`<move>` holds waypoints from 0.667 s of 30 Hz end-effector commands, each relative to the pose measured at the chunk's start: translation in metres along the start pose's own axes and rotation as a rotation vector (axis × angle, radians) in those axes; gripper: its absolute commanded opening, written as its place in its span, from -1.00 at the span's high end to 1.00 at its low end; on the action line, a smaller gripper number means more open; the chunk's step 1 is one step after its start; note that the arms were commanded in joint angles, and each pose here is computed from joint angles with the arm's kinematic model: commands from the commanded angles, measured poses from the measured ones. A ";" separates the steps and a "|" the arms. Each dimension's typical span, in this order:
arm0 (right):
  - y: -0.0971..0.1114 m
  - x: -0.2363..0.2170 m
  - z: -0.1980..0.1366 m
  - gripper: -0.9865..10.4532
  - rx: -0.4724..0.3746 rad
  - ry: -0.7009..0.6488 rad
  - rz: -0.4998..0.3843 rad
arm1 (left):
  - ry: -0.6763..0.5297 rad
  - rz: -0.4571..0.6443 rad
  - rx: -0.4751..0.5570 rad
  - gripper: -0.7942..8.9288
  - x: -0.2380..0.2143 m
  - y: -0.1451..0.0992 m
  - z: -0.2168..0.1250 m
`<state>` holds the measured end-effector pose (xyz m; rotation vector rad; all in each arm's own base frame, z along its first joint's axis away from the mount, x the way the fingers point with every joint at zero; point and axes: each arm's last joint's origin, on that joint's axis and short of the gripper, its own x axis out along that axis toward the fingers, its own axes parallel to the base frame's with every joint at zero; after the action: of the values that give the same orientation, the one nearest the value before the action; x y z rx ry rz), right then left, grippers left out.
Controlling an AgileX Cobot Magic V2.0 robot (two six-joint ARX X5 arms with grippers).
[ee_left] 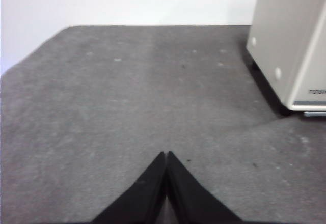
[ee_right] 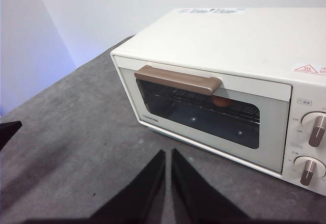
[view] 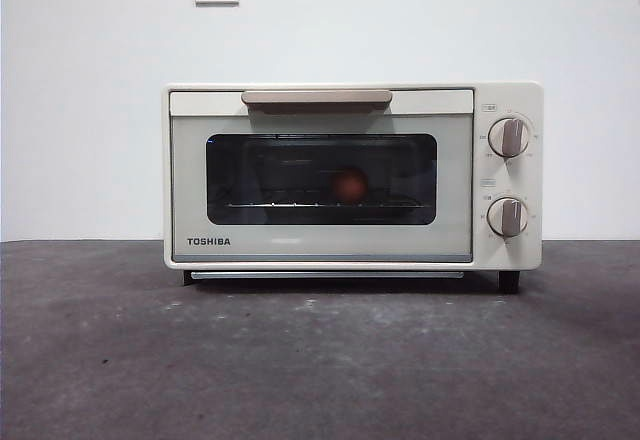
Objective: Eggoven
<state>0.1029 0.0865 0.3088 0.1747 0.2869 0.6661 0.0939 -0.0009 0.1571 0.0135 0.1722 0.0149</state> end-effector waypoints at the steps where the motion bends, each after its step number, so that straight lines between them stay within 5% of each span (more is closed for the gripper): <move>1: 0.002 0.000 0.004 0.82 -0.010 -0.018 0.010 | 0.028 -0.010 -0.009 0.82 0.002 0.000 -0.008; 20: 0.002 0.000 0.004 0.82 -0.010 -0.018 0.011 | 0.023 -0.015 -0.044 0.82 0.002 0.000 -0.008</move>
<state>0.1029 0.0865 0.3093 0.1767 0.2814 0.6666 0.0943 -0.0013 0.1567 -0.0249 0.1653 0.0039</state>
